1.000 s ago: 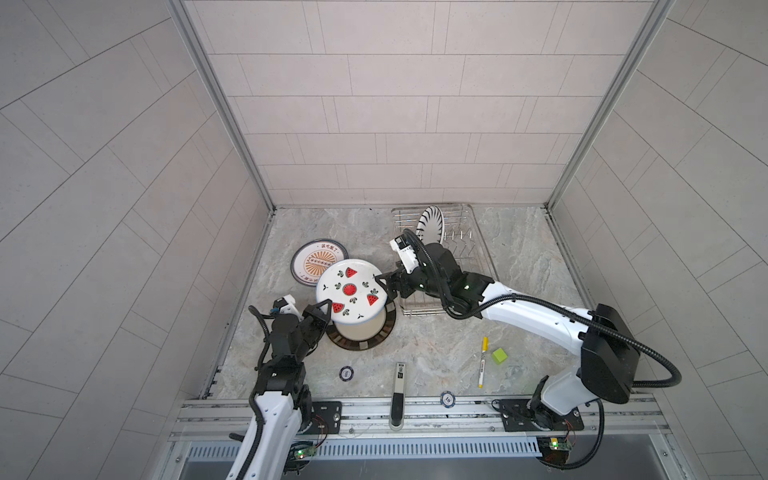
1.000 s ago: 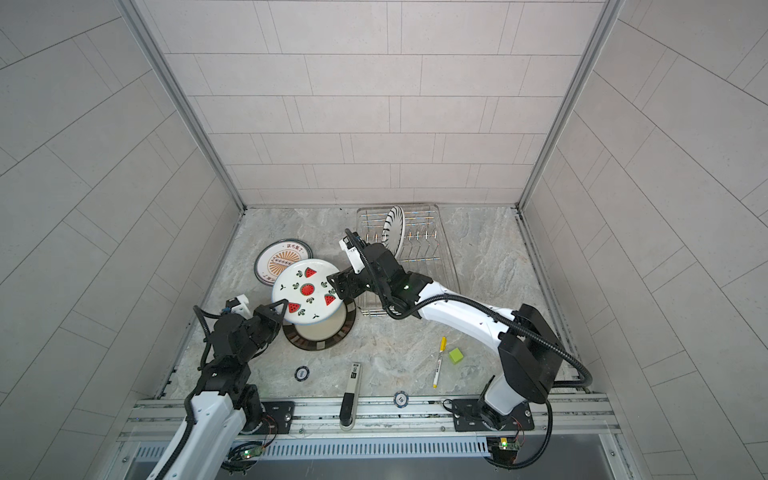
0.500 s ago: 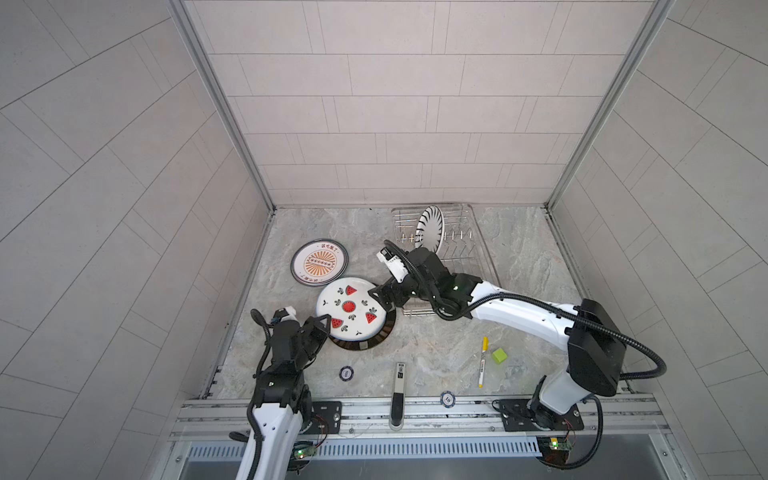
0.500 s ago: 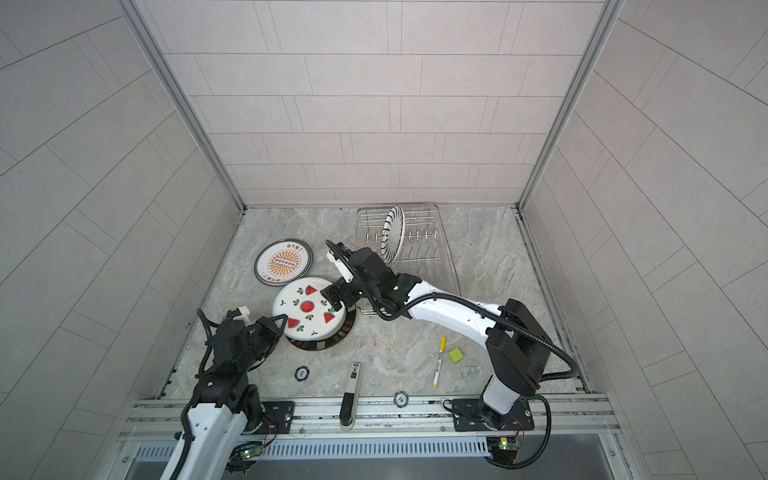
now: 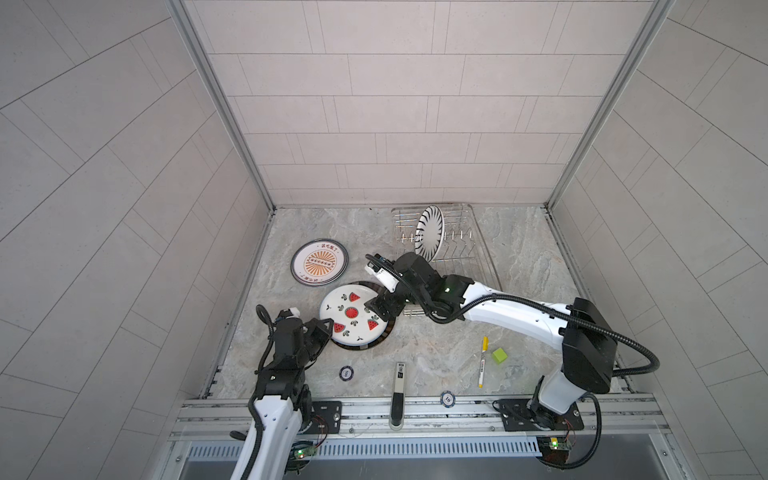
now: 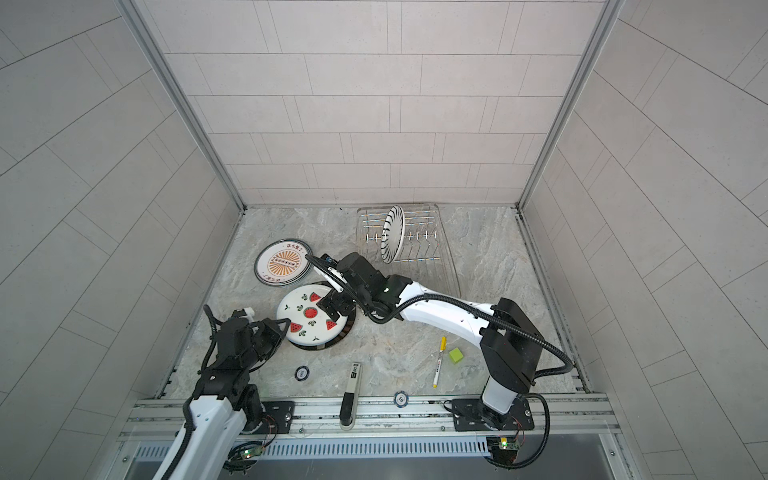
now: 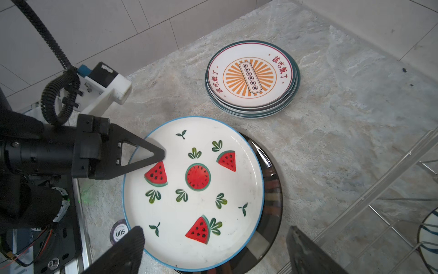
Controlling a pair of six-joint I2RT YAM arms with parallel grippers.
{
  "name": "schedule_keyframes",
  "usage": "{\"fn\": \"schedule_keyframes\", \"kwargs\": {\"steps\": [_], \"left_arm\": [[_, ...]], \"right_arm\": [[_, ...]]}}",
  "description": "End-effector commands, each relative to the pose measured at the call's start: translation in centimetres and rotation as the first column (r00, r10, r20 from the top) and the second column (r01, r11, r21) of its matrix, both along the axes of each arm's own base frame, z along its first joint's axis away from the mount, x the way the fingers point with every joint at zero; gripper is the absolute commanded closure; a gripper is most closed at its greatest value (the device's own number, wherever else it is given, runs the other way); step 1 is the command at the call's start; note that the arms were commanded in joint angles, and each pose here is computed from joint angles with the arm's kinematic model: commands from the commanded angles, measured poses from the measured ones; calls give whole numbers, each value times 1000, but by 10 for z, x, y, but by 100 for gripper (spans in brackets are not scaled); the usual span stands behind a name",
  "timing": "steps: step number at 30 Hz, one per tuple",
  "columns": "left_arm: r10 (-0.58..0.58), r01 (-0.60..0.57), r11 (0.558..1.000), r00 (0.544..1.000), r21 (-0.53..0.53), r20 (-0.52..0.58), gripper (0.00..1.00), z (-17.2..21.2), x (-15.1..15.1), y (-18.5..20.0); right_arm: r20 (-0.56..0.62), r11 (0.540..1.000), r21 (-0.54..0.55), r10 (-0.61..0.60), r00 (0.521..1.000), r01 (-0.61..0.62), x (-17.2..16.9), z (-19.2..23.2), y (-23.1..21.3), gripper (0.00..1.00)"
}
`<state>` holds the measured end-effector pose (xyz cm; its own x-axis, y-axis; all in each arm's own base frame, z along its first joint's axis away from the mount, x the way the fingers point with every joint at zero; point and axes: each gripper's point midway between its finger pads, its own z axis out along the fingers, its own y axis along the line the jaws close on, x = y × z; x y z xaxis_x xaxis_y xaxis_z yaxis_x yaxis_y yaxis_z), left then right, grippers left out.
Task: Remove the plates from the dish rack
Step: 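Lower the watermelon plate flat onto the dark-rimmed plate and release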
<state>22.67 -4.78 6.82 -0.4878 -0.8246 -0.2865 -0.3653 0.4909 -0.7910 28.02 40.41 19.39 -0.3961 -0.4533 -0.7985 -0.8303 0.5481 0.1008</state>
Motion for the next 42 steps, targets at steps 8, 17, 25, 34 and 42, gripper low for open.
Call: {"fn": "schedule_keyframes", "kwargs": {"steps": [8,17,25,34,42], "left_arm": [[-26,31,999,985,-24,173,87,45,23,-6],[-14,8,999,990,47,137,73,37,23,3],[-3,-5,997,995,82,99,67,24,25,8],[7,-17,992,997,126,80,61,18,26,14],[-24,15,987,998,162,53,56,15,27,12]], "right_arm": [[51,1000,-15,5,999,-4,1,2,-3,8],[54,999,-35,-1,999,3,3,-2,-4,10],[59,999,-39,6,998,-3,1,1,-5,10],[64,999,-43,2,998,1,2,2,-6,10],[63,999,-46,-1,998,4,2,0,-5,10]]}}
